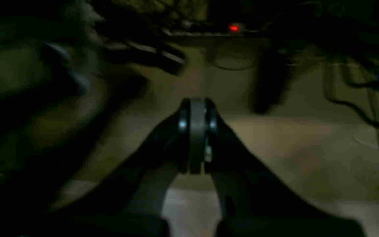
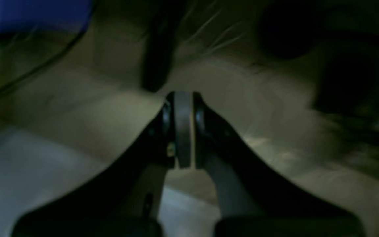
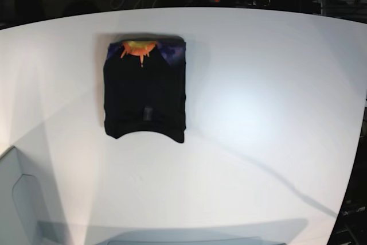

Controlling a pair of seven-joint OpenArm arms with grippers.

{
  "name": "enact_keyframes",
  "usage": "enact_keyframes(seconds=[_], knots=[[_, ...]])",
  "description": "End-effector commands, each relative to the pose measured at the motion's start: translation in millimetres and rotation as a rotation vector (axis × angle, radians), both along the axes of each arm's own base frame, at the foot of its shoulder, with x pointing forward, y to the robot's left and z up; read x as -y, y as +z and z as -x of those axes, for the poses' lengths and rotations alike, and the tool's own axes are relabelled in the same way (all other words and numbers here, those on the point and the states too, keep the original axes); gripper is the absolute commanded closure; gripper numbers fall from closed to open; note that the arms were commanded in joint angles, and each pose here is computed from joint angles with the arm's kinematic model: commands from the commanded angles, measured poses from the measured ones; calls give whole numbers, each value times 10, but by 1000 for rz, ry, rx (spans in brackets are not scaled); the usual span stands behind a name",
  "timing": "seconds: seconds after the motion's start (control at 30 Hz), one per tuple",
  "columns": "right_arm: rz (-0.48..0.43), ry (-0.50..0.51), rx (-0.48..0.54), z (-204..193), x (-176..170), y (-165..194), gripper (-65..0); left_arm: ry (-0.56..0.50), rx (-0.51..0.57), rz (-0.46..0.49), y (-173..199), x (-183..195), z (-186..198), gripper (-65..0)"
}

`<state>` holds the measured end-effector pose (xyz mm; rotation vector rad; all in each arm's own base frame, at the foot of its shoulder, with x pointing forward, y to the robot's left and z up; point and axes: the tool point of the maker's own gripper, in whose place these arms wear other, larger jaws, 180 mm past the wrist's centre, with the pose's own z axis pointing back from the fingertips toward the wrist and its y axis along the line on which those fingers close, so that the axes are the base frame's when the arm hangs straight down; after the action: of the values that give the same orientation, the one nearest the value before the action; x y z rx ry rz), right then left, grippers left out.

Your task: Fold the T-shirt properly

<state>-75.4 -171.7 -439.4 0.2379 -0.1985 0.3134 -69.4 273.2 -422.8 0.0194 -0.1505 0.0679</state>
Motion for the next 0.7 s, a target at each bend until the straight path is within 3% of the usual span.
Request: enact_keyframes(seconds=[0.0, 0.17, 0.33, 0.47, 0.57, 0.67], knots=[[-16, -5, -23, 69, -12, -79, 0, 15, -16, 36, -105, 77, 122, 0], [-58, -98, -126, 181, -18, -661, 0, 49, -34, 144, -791, 349, 362, 0], [-127, -228, -104, 30, -85, -1085, 0, 160, 6, 182, -1353, 429, 298, 0], [-224, -313, -82, -113, -345, -1406, 0, 222, 5, 223, -1756, 507, 107, 0], [-181, -400, 3, -290, -314, -1613, 0, 233, -3, 243, -1960, 635, -24, 0], [-98, -469, 107, -415, -186, -1728, 0, 230, 9, 168, -2063, 565, -140, 0]])
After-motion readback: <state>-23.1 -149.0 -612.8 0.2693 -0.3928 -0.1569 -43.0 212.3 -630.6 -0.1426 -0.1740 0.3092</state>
